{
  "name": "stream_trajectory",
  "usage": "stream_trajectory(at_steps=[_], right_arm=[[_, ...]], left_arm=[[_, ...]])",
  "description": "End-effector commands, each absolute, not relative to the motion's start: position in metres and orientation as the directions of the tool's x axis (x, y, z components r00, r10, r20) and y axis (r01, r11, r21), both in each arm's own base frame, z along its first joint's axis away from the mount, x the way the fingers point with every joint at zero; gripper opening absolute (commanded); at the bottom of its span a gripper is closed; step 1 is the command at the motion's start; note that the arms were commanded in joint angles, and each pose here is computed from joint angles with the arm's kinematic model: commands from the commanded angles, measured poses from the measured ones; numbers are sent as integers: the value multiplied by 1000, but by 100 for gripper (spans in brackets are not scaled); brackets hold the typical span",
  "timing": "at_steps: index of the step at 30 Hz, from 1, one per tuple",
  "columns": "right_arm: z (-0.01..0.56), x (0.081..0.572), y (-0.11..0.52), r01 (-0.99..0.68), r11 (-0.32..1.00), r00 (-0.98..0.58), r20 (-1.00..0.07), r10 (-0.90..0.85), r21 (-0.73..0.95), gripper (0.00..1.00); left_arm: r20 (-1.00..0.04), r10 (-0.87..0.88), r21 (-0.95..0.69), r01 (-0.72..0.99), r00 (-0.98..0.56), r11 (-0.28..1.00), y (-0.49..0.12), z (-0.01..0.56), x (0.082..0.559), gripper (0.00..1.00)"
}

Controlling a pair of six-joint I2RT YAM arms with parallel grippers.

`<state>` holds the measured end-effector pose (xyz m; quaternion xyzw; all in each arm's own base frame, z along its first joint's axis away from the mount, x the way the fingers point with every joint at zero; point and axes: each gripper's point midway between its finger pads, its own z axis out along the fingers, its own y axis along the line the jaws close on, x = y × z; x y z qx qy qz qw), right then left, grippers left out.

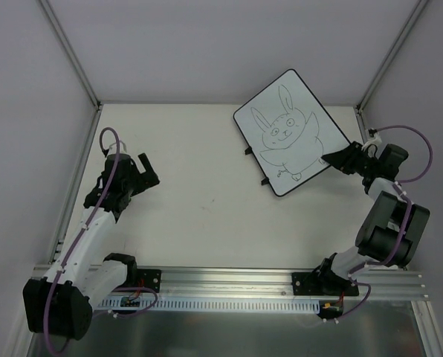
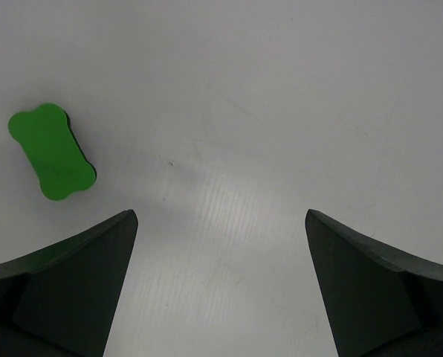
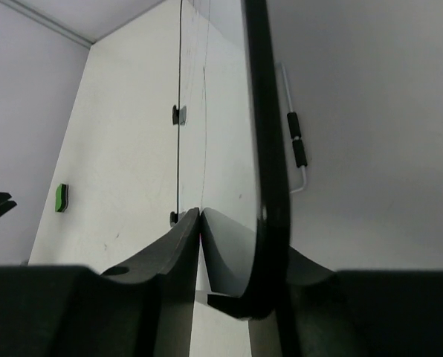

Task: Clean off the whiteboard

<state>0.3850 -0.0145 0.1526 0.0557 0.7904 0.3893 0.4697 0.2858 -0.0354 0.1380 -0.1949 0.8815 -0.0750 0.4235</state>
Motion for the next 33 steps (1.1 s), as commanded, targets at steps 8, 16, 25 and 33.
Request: stream_trajectory(at_steps=[8, 16, 25, 33], right_arm=[[130, 371, -14, -229, 748, -576, -706, 412, 623, 48], [151, 354, -43, -36, 880, -512, -765, 390, 473, 81], [203, 312, -66, 226, 932, -395, -848, 354, 284, 89], [237, 306, 9, 159, 972, -407, -885, 225, 174, 84]], left_arm=[[-779, -364, -297, -210, -510, 931, -37, 163, 286, 99], [-788, -355, -304, -183, -503, 935, -39, 166, 281, 99], [-788, -351, -307, -171, -506, 936, -40, 164, 278, 99], [-797, -352, -303, -179, -491, 936, -37, 164, 274, 99]])
